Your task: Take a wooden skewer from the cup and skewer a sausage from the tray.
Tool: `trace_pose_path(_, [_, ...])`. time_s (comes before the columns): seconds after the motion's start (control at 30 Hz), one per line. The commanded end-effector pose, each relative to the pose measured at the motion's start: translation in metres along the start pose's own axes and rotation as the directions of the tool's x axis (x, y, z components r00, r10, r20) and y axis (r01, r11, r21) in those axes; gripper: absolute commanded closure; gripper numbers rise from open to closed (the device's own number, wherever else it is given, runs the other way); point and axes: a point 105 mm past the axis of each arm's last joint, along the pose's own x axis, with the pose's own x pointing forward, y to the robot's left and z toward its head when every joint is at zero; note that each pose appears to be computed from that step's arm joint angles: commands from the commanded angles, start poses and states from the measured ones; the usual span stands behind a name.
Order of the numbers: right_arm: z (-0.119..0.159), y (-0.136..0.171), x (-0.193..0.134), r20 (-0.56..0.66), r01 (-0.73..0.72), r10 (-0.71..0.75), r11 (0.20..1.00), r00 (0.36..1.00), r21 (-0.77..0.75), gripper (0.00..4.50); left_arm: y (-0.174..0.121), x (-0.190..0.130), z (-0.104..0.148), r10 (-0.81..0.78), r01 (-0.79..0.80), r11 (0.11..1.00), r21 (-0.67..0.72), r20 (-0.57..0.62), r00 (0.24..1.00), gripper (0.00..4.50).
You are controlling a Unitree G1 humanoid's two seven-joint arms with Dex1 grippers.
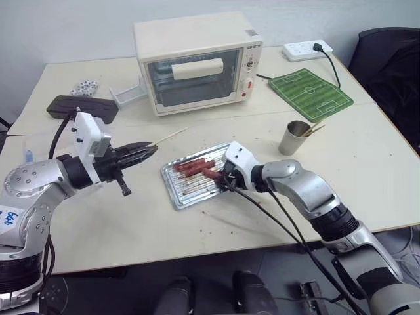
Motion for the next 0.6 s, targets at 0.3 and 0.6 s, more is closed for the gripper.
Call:
trace_pose_path(0.3, [0.009, 0.008, -0.013, 0.034, -0.07, 0.069, 0.997, 0.997, 0.028, 3.68, -0.003, 0.005, 0.008, -0.072, 0.071, 0.997, 0.028, 0.022, 0.997, 4.5])
trace_pose_path(0.6, [0.038, 0.001, -0.091, 0.059, -0.209, 0.217, 0.971, 0.974, -0.117, 3.68, -0.024, 0.007, 0.013, -0.34, 0.339, 0.94, -0.029, -0.033, 0.94, 4.5])
